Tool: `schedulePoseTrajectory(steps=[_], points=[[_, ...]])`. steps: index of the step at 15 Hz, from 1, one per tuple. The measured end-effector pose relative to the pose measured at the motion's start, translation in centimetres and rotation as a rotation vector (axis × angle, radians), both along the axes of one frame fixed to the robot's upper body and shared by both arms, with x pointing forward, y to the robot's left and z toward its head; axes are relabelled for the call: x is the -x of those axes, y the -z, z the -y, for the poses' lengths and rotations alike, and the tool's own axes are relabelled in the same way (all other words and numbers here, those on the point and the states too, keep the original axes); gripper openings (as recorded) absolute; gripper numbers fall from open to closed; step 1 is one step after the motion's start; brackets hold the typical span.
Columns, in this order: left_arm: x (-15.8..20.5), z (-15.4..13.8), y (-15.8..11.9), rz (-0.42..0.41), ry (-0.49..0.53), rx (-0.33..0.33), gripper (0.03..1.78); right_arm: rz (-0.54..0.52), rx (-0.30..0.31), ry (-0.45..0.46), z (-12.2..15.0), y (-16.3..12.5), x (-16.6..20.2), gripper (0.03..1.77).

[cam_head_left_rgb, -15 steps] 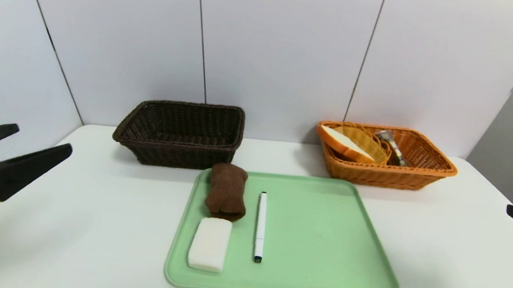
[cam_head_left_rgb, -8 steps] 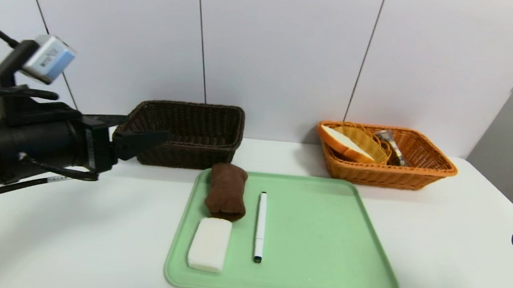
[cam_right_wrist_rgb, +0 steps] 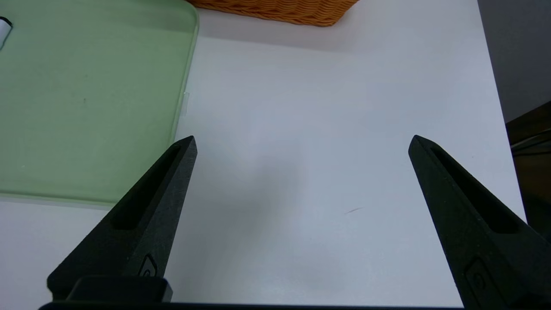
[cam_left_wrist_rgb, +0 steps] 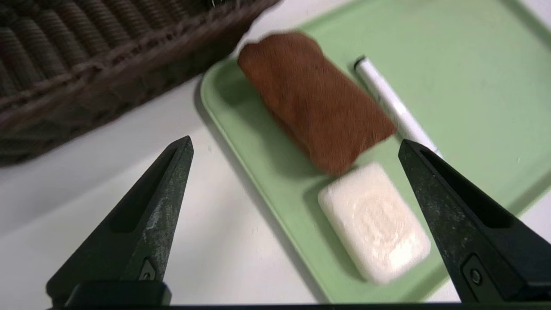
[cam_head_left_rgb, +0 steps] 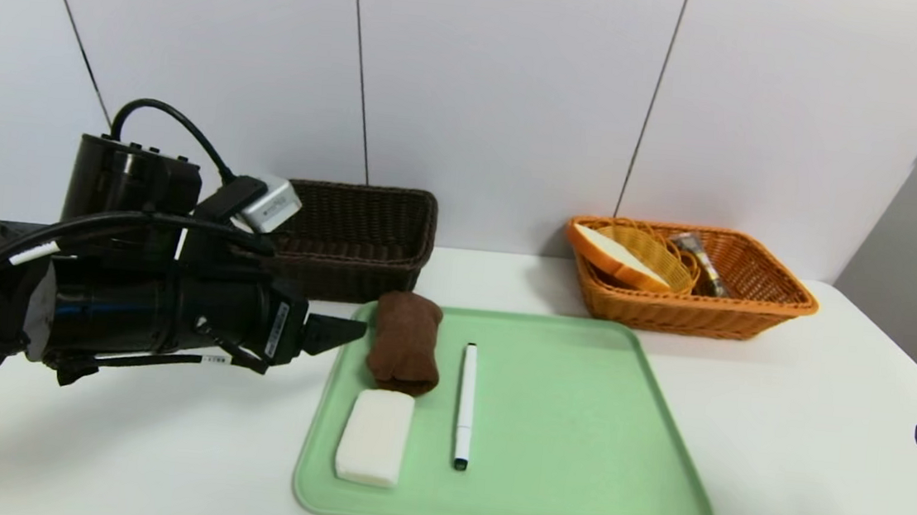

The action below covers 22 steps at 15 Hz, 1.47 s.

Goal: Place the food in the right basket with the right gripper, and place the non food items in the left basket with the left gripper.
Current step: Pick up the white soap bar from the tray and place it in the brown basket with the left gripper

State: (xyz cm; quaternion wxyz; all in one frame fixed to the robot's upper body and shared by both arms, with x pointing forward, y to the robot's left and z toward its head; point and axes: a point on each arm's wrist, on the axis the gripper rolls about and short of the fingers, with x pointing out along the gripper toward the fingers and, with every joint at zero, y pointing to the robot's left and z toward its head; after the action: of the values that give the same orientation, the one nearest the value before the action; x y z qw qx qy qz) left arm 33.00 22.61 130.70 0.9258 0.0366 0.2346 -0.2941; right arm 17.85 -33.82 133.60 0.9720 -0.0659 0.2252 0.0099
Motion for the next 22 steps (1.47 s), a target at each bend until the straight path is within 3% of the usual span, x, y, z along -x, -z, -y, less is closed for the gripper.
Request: schedulePoseTrajectory(steps=[5, 9, 11, 14, 18, 22], points=[[2.5, 0.9, -0.1, -0.16, -0.045, -0.176, 1.69, -0.011, 0.014, -0.006, 0.0, 0.4, 0.0, 1.69], [4.3, 1.6, -3.7, -0.302, -0.077, -0.14, 1.69, -0.019, 0.021, -0.01, 0.0, 0.8, 0.1, 1.69], [4.8, 2.4, -5.6, -0.387, -0.111, -0.094, 1.69, -0.033, 0.023, -0.012, 0.0, 1.3, 0.3, 1.69], [4.9, 3.8, -6.3, -0.518, -0.206, -0.02, 1.69, -0.034, 0.025, -0.013, 0.0, 1.6, 0.6, 1.69], [4.6, 5.3, -4.8, -0.542, -0.312, -0.141, 1.69, -0.027, 0.039, -0.02, 0.0, 1.6, 0.9, 1.69], [4.2, 7.3, -3.1, -0.592, -0.366, -0.151, 1.69, -0.031, 0.042, -0.021, 0.0, 2.0, 1.2, 1.69]])
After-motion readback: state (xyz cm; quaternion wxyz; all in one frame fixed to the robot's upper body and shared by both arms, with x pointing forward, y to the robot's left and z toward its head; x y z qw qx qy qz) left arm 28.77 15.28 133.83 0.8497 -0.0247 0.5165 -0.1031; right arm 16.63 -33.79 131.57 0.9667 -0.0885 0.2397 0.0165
